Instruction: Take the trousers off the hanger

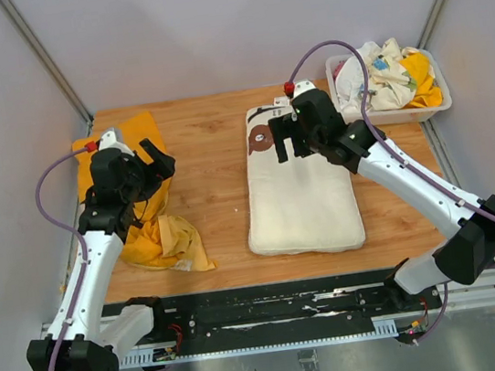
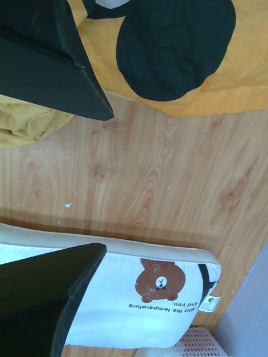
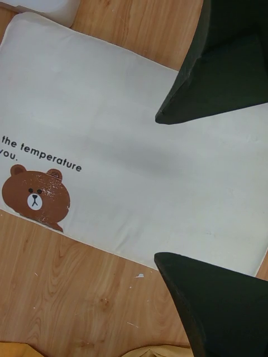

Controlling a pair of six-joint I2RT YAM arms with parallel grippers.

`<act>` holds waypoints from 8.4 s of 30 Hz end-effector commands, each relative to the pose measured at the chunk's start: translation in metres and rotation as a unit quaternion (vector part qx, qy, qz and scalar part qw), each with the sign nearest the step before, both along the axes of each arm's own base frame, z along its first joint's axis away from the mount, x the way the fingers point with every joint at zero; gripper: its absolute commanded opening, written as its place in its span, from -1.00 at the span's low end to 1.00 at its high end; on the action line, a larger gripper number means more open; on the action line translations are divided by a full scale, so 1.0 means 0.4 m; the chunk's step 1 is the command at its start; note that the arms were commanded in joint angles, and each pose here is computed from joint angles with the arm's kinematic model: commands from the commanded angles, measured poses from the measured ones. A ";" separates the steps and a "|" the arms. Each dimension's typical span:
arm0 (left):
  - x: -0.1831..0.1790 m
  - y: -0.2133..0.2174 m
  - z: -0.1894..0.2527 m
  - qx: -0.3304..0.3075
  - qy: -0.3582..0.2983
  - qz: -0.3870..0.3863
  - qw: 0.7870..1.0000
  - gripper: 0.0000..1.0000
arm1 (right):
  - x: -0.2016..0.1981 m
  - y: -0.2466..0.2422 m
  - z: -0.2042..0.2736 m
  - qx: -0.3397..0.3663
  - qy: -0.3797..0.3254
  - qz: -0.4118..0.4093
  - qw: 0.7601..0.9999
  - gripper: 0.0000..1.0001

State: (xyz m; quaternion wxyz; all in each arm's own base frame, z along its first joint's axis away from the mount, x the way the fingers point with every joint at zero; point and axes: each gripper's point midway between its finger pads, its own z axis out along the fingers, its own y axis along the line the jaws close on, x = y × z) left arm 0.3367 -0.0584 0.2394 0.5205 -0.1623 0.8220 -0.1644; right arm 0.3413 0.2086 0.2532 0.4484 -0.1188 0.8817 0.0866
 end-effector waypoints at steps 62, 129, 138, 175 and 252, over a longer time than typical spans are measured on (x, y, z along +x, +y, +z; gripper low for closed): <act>-0.042 -0.046 -0.053 0.045 0.237 -0.016 0.970 -1.00 | -0.103 0.099 -0.007 0.046 -0.016 0.127 0.991 0.97; -0.063 -0.155 0.504 0.006 -0.108 -0.155 0.982 -0.93 | 0.159 0.467 -0.189 0.093 0.053 0.224 0.969 -0.32; -0.063 -0.128 0.517 0.022 -0.115 -0.130 0.985 -0.95 | 0.197 0.411 -0.040 0.075 -0.021 0.194 0.978 -0.99; -0.187 0.006 0.329 0.001 -0.059 0.018 0.998 -0.85 | 0.268 0.313 0.110 0.038 -0.102 0.141 0.984 -0.99; 0.034 -0.422 -0.320 0.064 0.155 -0.100 0.981 -0.92 | 0.238 0.354 -0.079 0.058 -0.006 0.170 0.984 -0.99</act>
